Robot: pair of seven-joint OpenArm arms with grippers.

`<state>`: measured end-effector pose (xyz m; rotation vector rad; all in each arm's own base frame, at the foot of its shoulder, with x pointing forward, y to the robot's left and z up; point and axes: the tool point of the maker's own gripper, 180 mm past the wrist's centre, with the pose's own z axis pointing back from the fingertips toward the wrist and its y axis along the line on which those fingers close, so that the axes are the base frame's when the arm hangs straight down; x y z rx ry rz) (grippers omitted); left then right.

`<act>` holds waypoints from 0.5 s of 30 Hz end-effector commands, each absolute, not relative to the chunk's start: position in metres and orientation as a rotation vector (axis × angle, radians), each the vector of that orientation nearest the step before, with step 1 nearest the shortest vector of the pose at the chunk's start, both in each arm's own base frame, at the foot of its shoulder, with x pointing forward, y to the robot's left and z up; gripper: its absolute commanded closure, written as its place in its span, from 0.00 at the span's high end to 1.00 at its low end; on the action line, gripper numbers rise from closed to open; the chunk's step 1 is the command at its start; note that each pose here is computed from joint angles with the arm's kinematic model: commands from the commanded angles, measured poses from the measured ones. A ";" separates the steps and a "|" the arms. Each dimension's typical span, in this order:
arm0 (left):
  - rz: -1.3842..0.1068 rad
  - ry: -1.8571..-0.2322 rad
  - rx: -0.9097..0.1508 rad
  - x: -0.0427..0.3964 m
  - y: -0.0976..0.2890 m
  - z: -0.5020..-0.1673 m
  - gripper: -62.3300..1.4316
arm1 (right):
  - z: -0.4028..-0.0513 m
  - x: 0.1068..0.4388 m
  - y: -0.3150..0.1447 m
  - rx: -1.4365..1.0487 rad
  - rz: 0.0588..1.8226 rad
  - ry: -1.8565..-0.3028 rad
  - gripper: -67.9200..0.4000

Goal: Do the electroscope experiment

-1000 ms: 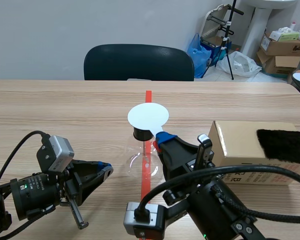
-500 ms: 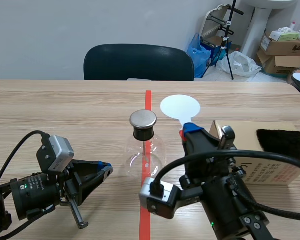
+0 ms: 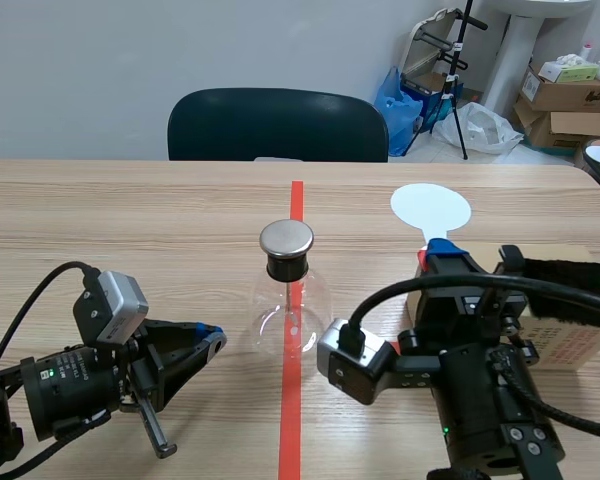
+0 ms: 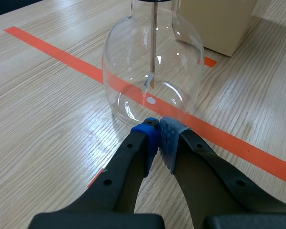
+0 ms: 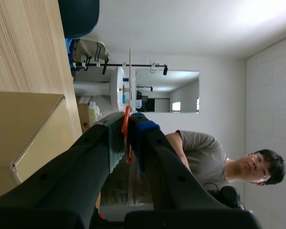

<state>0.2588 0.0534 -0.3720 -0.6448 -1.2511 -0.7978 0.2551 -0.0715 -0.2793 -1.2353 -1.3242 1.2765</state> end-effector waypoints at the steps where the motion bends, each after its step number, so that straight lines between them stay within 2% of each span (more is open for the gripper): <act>1: -0.795 -1.292 -0.661 0.263 0.050 -0.360 0.07 | -0.271 0.259 -0.075 -1.262 1.246 -1.337 0.02; 15: -0.795 -1.292 -0.661 0.263 0.050 -0.360 0.07 | -0.270 0.259 -0.083 -1.283 1.211 -1.305 0.02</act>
